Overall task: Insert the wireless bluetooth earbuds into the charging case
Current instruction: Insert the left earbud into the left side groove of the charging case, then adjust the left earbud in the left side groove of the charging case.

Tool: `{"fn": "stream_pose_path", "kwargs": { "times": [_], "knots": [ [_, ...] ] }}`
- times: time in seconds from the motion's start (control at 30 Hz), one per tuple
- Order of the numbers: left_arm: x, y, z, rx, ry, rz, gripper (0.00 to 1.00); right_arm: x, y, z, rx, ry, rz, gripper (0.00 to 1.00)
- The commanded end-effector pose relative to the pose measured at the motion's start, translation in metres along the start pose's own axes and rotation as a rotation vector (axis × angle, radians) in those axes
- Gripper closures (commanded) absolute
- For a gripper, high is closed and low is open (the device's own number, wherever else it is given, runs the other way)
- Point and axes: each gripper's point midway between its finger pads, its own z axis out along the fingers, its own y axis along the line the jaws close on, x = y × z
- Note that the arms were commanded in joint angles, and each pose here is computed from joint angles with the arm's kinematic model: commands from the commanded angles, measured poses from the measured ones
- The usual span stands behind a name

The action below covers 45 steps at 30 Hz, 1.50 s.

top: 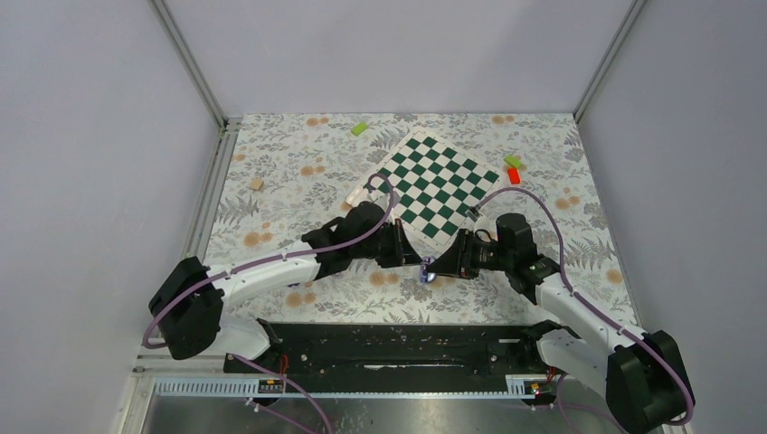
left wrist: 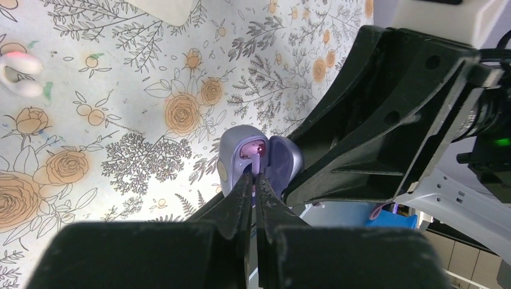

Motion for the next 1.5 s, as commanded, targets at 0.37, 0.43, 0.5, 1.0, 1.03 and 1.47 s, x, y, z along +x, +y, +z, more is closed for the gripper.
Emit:
{"fn": "stream_pose_path", "kwargs": {
  "times": [0.37, 0.43, 0.5, 1.0, 1.03, 1.47],
  "knots": [
    [-0.041, -0.023, -0.02, 0.075, -0.195, 0.048, 1.0, 0.013, 0.005, -0.001, -0.057, 0.014, 0.102, 1.0],
    [-0.04, -0.024, -0.02, 0.079, -0.194, 0.051, 1.0, 0.013, 0.005, -0.001, -0.057, 0.015, 0.102, 1.0],
    [-0.039, -0.023, -0.018, 0.08, -0.186, 0.053, 1.0, 0.012, 0.006, 0.0, -0.061, 0.014, 0.097, 1.0],
    [-0.014, -0.035, -0.044, -0.001, 0.015, 0.057, 0.67, 0.024, 0.019, -0.016, -0.126, 0.029, -0.138, 1.0],
    [-0.012, -0.034, -0.046, -0.013, 0.025, 0.051, 0.66, 0.024, 0.02, -0.018, -0.127, 0.025, -0.154, 1.0],
    [0.017, -0.039, -0.036, -0.062, 0.126, 0.038, 0.67, 0.019, 0.024, -0.023, -0.123, -0.019, -0.234, 1.0]
  ]
}}
